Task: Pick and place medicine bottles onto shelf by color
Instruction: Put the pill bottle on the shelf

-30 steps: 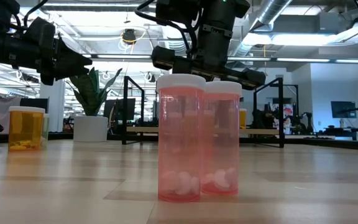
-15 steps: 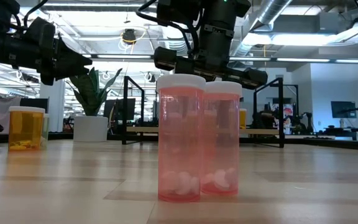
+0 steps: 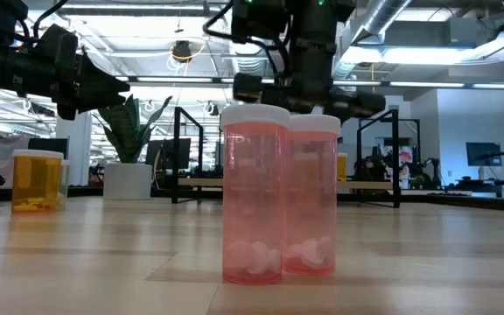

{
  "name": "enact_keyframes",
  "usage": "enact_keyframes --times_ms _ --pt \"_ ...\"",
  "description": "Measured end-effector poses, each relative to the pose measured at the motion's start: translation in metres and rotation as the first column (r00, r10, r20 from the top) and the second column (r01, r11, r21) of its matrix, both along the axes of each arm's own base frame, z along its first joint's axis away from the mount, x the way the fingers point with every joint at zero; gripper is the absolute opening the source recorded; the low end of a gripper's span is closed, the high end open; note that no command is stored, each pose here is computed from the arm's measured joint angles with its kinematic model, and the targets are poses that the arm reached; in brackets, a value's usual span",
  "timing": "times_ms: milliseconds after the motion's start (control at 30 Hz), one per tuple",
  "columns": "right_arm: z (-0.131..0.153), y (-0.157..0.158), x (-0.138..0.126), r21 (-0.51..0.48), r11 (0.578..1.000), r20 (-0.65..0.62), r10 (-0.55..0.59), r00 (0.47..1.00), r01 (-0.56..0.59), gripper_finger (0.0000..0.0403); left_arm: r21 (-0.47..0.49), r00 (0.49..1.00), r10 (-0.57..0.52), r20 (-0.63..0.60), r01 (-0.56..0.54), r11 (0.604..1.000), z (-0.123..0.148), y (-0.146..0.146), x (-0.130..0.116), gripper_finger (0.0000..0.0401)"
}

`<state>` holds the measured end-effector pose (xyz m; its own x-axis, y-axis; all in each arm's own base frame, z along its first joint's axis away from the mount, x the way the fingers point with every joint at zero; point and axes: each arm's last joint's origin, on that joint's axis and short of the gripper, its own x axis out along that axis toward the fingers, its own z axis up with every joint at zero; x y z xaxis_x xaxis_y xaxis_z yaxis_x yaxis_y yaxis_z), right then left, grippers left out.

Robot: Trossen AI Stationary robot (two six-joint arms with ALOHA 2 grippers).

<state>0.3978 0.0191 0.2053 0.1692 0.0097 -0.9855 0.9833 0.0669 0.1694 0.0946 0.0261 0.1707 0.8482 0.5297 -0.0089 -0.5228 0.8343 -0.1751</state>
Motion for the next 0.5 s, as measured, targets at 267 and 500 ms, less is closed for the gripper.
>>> enact_keyframes --times_ms 267,500 --pt "0.025 -0.022 -0.015 -0.012 1.000 -0.006 0.011 1.000 -0.011 0.0211 0.000 1.000 0.000 0.000 0.000 1.000 0.000 0.000 0.000 0.0208" --pt "0.044 -0.054 -0.031 -0.031 0.999 -0.017 0.021 1.000 -0.021 0.0212 0.000 1.000 -0.001 0.000 0.001 1.000 0.000 0.000 0.000 0.0208"
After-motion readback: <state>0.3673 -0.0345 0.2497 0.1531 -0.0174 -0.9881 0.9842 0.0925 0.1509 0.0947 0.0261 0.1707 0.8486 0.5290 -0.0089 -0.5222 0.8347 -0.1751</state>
